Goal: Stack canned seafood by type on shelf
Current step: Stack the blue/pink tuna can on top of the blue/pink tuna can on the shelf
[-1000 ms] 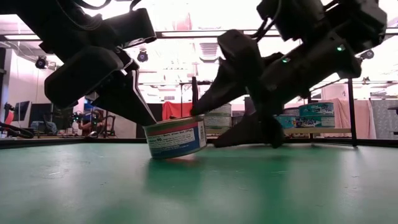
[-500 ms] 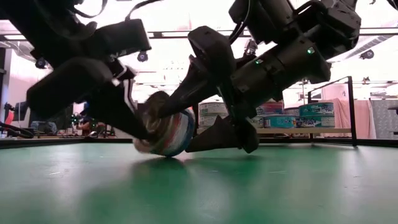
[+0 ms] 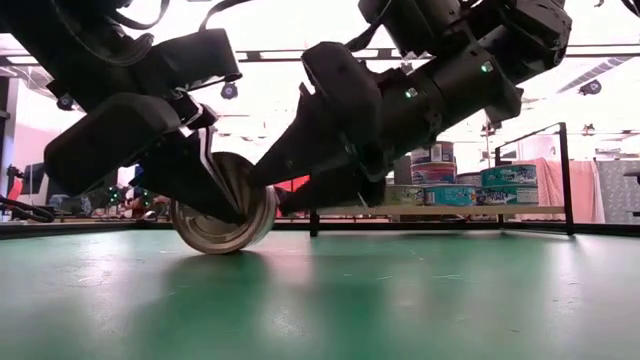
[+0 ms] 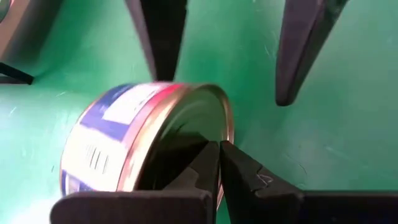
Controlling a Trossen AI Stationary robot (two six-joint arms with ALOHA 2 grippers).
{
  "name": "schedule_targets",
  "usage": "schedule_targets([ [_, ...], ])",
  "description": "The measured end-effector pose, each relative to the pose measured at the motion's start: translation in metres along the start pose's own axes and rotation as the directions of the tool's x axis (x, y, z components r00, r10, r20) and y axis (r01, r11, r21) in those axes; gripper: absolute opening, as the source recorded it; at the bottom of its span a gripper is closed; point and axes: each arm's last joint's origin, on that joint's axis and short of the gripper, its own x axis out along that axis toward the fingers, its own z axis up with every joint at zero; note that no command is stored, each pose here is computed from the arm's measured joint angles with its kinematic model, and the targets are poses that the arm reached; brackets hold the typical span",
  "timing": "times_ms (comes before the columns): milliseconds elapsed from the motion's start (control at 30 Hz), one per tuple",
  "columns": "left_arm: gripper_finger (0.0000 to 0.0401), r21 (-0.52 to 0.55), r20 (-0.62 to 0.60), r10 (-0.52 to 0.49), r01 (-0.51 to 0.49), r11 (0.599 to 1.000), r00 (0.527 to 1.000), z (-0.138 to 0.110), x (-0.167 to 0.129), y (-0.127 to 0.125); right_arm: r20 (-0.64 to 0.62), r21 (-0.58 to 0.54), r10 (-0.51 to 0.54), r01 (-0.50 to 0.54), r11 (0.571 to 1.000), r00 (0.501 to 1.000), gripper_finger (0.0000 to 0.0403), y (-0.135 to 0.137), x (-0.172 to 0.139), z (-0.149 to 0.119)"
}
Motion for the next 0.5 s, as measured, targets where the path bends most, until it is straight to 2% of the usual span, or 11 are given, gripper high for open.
schedule_targets([
  [233,0.0,-0.002,0.004,0.002,-0.002,1.0,1.0,-0.003,0.001,0.001,0.054,-0.242,-0.081,0.092,0.966,0.995,0.0322,-0.002,0.001,0.007],
  [500,0.0,-0.006,0.006,0.002,-0.002,1.0,1.0,-0.005,0.002,0.001,0.046,-0.282,-0.064,0.075,0.956,0.997,0.0309,-0.004,0.011,0.013],
])
